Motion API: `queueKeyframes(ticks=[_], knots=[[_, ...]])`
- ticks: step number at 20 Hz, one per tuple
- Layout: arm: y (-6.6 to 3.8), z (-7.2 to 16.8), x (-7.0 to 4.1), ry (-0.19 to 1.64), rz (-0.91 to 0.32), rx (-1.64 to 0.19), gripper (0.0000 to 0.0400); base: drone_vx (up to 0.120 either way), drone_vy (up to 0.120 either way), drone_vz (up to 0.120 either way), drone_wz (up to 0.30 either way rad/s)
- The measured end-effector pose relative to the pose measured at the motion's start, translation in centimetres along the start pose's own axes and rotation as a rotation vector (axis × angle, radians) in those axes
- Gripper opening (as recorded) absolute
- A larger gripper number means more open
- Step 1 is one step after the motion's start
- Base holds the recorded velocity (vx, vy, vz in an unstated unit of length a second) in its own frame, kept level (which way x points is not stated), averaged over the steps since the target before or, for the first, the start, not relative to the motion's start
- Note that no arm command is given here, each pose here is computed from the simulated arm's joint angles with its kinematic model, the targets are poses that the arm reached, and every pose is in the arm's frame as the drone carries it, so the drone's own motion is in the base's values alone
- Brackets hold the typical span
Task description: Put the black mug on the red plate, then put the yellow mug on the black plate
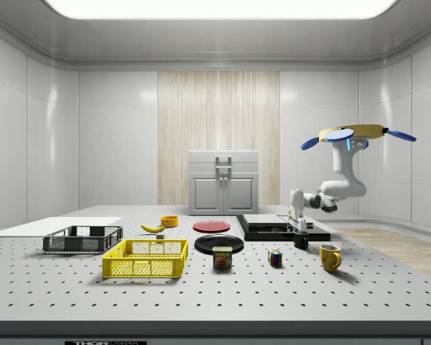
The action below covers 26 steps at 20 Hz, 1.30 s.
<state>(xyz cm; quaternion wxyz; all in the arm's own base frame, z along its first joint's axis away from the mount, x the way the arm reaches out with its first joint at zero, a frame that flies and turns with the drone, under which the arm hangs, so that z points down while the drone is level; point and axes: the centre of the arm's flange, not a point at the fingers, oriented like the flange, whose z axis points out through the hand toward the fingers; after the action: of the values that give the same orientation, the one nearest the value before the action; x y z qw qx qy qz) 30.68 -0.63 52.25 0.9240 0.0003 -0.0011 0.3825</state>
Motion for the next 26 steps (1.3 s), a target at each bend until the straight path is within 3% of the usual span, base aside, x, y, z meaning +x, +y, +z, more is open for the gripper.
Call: queueKeyframes(ticks=[5, 8, 15, 19, 26], knots=[[0.0, 0.0, 0.0, 0.000, 0.000, 0.000, 0.0134, 0.000, 0.000, 0.000, 0.000], [0.0, -0.7, 0.0, 0.000, 0.000, 0.000, 0.0121, 0.000, 0.000, 0.027, 0.000], [0.0, -2.9, 0.0, 0.000, 0.000, 0.000, 0.0112, 0.000, 0.000, 0.120, 0.000], [0.0, -3.4, 0.0, 0.000, 0.000, 0.000, 0.0111, 0.120, -0.120, 0.110, 0.000], [0.0, -3.7, 0.0, 0.000, 0.000, 0.000, 0.0110, 0.120, -0.120, 0.000, 0.000]])
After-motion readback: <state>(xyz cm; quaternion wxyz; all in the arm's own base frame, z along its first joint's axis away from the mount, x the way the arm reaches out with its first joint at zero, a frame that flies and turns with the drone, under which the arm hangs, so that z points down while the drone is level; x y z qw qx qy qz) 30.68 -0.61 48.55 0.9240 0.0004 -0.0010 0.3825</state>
